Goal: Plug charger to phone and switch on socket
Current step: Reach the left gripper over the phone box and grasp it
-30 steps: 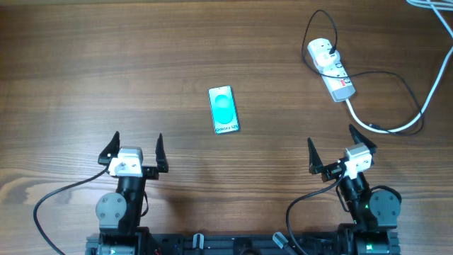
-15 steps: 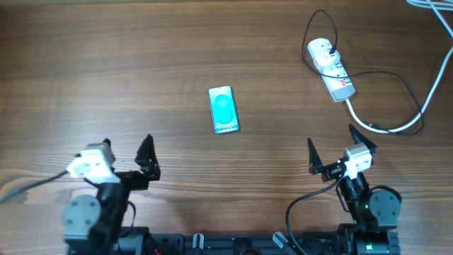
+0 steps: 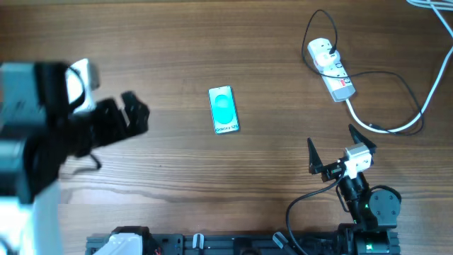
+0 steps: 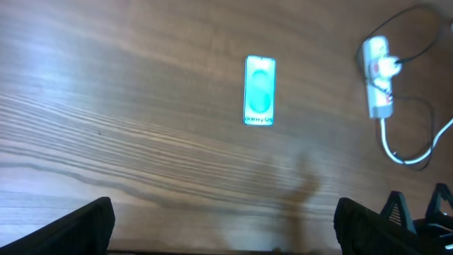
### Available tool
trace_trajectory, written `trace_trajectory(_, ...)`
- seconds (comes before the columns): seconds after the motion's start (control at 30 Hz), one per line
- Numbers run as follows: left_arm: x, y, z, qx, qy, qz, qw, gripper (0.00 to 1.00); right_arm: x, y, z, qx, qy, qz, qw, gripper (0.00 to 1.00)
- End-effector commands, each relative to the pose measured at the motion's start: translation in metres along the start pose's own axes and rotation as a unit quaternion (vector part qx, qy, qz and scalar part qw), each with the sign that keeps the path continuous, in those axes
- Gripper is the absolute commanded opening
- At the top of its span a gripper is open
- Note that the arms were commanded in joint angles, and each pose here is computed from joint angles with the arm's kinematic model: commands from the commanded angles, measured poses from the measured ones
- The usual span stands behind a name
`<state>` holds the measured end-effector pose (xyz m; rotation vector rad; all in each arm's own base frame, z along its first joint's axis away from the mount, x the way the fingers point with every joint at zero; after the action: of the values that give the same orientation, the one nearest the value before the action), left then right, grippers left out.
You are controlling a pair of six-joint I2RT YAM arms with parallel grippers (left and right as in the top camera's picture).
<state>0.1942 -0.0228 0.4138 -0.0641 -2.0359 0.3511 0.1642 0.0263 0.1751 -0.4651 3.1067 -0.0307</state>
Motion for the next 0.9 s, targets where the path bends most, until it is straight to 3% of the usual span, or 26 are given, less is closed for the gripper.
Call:
trace_trajectory(0.0,-0.026,-0.004,-0.02,0.005,0.034,0.008,0.999,1.0,0.0,-0.001,-0.001,0.004,-0.003,0.006,1.0,1.0)
trace_trajectory(0.03,-0.037,-0.004,-0.025,0.012,0.052,0.005,0.999,1.0,0.0,-0.001,-0.001,0.004,-0.003,0.006,1.0,1.0)
trace_trajectory(0.07,-0.047,-0.004,-0.029,0.016,0.07,0.006,0.997,0.47,0.0,-0.001,-0.001,0.004,-0.003,0.006,1.0,1.0)
trace_trajectory(0.1,-0.055,-0.004,-0.031,0.018,0.082,0.004,0.996,0.15,0.0,-0.001,-0.001,0.004,-0.003,0.006,1.0,1.0)
trace_trajectory(0.13,-0.062,-0.003,-0.033,0.021,0.095,0.001,0.995,0.04,0.0,-0.001,-0.001,0.004,-0.003,0.006,1.0,1.0)
trace_trajectory(0.33,-0.11,0.003,-0.045,0.086,0.165,-0.027,0.982,0.04,0.0,-0.001,-0.001,0.004,-0.003,0.006,1.0,1.0)
trace_trajectory(0.53,-0.157,0.005,-0.05,0.089,0.196,-0.042,0.976,0.04,0.0,-0.001,-0.001,0.004,-0.003,0.006,1.0,1.0)
trace_trajectory(0.57,-0.163,0.004,-0.049,0.088,0.201,-0.043,0.975,0.14,0.0,-0.001,-0.001,0.004,-0.003,0.006,1.0,1.0)
trace_trajectory(0.6,-0.173,0.001,-0.047,0.084,0.205,-0.043,0.974,0.38,0.0,-0.001,-0.001,0.004,-0.003,0.006,1.0,1.0)
trace_trajectory(0.63,-0.18,-0.002,-0.047,0.078,0.206,-0.043,0.975,0.72,0.0,-0.001,-0.001,0.004,-0.003,0.006,1.0,1.0)
trace_trajectory(0.67,-0.186,-0.005,-0.047,0.071,0.205,-0.043,0.975,0.9,0.0,-0.001,-0.001,0.004,-0.003,0.006,1.0,1.0)
trace_trajectory(0.7,-0.195,-0.011,-0.047,0.06,0.201,-0.04,0.977,1.0,0.0,-0.001,-0.001,0.004,-0.003,0.006,1.0,1.0)
trace_trajectory(0.87,-0.233,-0.039,-0.044,0.005,0.177,-0.047,0.983,1.0,0.0,-0.001,-0.001,0.004,-0.003,0.006,1.0,1.0)
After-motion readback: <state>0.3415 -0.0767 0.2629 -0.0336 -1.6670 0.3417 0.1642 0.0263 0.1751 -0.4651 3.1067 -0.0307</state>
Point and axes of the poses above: each gripper's point midway between its finger pads, its own x axis back along the fingers, its own y axis along the line the jaws close on, z = x × y, the point moved 8 cm from there along x, back along the fingers, and after that the axes turned 6 degrees about -x, right-handed, at the moved point
